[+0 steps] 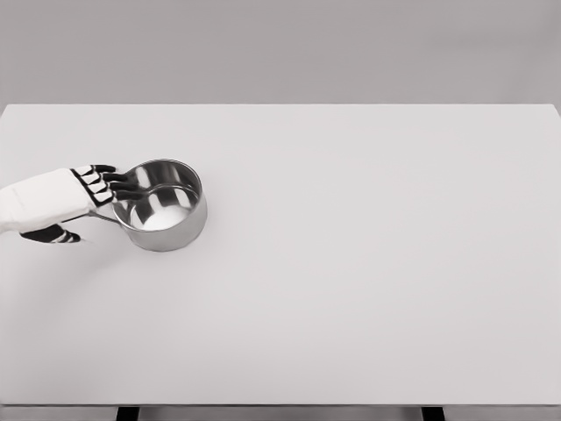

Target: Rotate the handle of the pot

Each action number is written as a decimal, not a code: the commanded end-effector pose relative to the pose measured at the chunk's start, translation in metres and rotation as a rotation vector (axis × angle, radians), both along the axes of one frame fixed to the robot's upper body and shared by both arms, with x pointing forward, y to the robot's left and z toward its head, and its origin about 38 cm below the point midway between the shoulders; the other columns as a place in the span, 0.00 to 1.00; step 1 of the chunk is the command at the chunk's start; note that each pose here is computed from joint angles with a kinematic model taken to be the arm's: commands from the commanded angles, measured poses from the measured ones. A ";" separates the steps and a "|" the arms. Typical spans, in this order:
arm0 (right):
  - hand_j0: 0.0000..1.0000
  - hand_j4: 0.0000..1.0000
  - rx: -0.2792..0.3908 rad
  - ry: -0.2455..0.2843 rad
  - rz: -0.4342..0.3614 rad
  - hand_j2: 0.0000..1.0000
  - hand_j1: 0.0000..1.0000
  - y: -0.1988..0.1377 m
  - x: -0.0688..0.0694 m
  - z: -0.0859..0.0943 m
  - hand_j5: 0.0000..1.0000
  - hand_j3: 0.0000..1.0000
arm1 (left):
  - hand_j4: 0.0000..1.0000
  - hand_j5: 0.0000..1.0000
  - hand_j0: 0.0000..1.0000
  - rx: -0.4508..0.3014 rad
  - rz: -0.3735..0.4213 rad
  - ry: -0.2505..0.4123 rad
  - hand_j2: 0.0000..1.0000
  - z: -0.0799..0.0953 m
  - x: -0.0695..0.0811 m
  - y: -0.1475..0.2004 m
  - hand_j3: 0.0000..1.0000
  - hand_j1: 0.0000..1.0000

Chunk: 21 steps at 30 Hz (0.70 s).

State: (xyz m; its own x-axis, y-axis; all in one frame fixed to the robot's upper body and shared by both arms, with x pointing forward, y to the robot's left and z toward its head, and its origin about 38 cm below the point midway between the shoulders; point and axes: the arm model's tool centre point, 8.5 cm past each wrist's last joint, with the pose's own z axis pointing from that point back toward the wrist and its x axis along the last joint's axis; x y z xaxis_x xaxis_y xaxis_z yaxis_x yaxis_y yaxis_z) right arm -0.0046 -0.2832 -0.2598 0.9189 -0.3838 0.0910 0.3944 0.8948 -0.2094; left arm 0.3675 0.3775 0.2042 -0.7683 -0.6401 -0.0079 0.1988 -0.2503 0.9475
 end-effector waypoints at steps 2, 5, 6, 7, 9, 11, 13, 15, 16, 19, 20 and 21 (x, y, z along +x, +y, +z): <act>1.00 1.00 0.000 0.000 0.000 1.00 1.00 0.000 0.000 0.000 1.00 1.00 | 1.00 1.00 1.00 0.011 0.031 0.004 1.00 -0.002 0.003 0.010 1.00 1.00; 1.00 1.00 0.000 0.000 0.000 1.00 1.00 0.000 0.000 0.000 1.00 1.00 | 1.00 1.00 1.00 0.017 0.060 0.012 1.00 -0.006 0.005 0.019 1.00 1.00; 1.00 1.00 0.000 0.000 0.000 1.00 1.00 0.000 0.000 0.000 1.00 1.00 | 1.00 1.00 1.00 0.005 0.055 0.013 1.00 -0.008 0.006 0.015 1.00 1.00; 1.00 1.00 0.000 -0.001 0.000 1.00 1.00 0.000 0.000 0.000 1.00 1.00 | 1.00 1.00 1.00 0.003 0.055 0.013 1.00 -0.009 0.007 0.015 1.00 1.00; 1.00 1.00 0.000 0.000 0.000 1.00 1.00 0.000 0.000 0.000 1.00 1.00 | 1.00 1.00 1.00 0.001 0.062 0.010 1.00 -0.008 0.009 0.016 1.00 1.00; 1.00 1.00 0.000 0.000 0.000 1.00 1.00 0.000 0.000 0.000 1.00 1.00 | 1.00 1.00 1.00 -0.014 0.073 0.009 1.00 -0.013 0.013 0.015 1.00 1.00; 1.00 1.00 -0.001 -0.001 0.000 1.00 1.00 0.000 0.000 0.000 1.00 1.00 | 1.00 1.00 1.00 0.018 0.085 0.003 1.00 -0.015 0.015 0.022 1.00 1.00; 1.00 1.00 0.000 0.000 0.000 1.00 1.00 0.000 0.000 0.000 1.00 1.00 | 1.00 1.00 1.00 0.024 0.090 0.001 1.00 -0.015 0.016 0.024 1.00 1.00; 1.00 1.00 0.000 0.000 0.000 1.00 1.00 0.000 0.000 0.000 1.00 1.00 | 1.00 1.00 1.00 0.028 0.090 0.000 1.00 -0.015 0.015 0.024 1.00 1.00; 1.00 1.00 0.000 0.000 0.000 1.00 1.00 0.000 0.000 0.000 1.00 1.00 | 1.00 1.00 1.00 0.031 0.093 -0.003 1.00 -0.014 0.016 0.026 1.00 1.00; 1.00 1.00 0.000 0.000 0.000 1.00 1.00 0.000 0.000 0.000 1.00 1.00 | 1.00 1.00 1.00 0.034 0.094 -0.003 1.00 -0.013 0.016 0.027 1.00 1.00; 1.00 1.00 0.000 0.000 0.000 1.00 1.00 0.000 0.000 0.000 1.00 1.00 | 1.00 1.00 1.00 0.037 0.095 -0.003 1.00 -0.013 0.015 0.028 1.00 1.00</act>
